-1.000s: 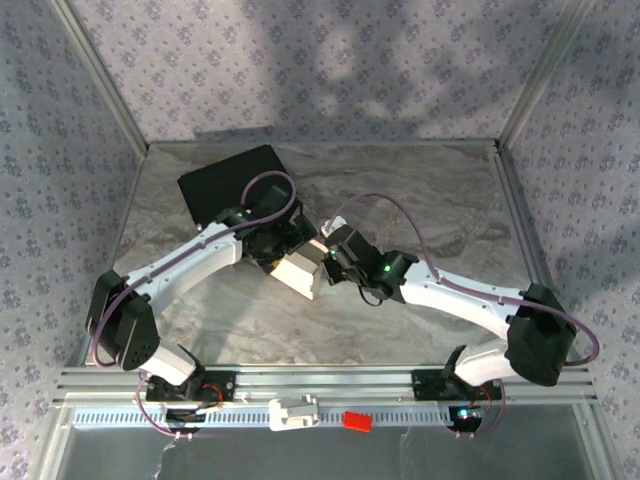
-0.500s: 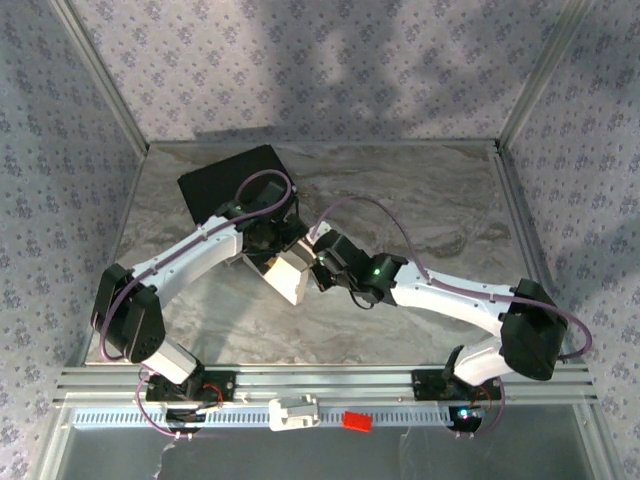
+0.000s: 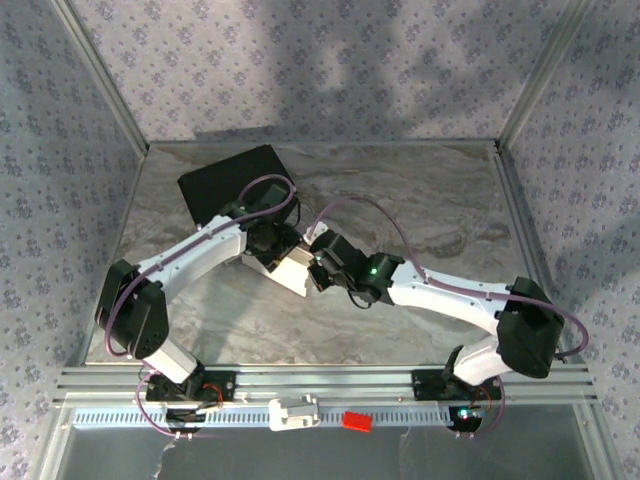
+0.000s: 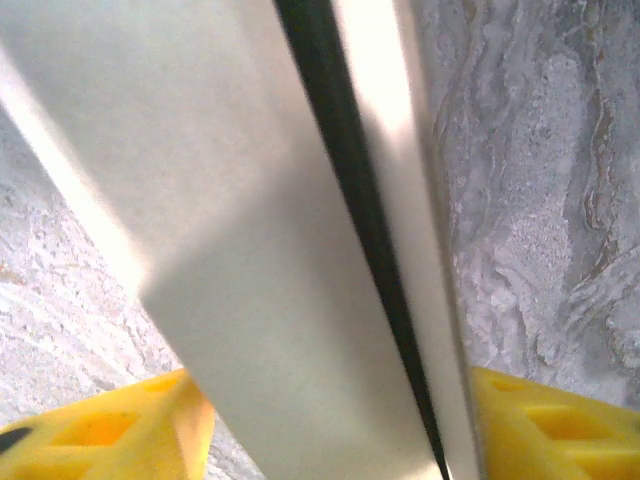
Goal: Fold the paper box
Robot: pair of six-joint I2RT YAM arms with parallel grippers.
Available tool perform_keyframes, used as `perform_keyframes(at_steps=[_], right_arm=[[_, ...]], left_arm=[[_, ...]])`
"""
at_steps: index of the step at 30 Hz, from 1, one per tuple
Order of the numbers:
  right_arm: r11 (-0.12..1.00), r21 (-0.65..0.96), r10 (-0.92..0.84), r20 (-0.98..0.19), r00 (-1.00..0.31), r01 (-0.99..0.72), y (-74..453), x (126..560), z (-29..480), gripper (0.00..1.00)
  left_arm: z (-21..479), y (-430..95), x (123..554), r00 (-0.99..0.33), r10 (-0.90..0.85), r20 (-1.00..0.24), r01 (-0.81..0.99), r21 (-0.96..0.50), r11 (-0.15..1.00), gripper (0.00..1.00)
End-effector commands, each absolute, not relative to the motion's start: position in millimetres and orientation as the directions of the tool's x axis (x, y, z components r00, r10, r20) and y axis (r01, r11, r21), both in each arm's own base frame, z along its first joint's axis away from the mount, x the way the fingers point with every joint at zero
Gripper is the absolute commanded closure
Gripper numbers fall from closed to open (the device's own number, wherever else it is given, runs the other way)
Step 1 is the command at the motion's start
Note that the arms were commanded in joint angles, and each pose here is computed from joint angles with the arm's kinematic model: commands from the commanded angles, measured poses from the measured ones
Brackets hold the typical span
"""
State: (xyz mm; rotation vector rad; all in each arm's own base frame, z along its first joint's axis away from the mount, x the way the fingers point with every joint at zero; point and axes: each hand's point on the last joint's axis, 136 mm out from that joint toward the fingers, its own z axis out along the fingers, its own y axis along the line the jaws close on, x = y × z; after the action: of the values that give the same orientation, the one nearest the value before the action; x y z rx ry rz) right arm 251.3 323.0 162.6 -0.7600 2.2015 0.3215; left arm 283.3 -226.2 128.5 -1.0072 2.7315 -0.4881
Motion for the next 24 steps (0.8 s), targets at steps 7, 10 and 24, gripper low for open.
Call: perform_keyframes(at_steps=[7, 10, 24], right_arm=[[0.824, 0.032, -0.365, -0.734, -0.573, -0.565, 321, 263, 163, 1.00], [0.840, 0.115, -0.293, -0.725, -0.623, -0.529, 313, 271, 173, 0.95], [0.763, 0.408, -0.171, -0.620, -0.765, -0.502, 263, 279, 210, 0.53]], left_arm=[[123, -212, 274, -0.625, -0.780, -0.034, -0.732, -0.322, 0.601, 0.41], [128, -213, 273, -0.571, -0.820, -0.034, -0.775, -0.307, 0.553, 0.41], [133, -210, 262, -0.332, -0.941, -0.063, -0.920, -0.198, 0.338, 0.45]])
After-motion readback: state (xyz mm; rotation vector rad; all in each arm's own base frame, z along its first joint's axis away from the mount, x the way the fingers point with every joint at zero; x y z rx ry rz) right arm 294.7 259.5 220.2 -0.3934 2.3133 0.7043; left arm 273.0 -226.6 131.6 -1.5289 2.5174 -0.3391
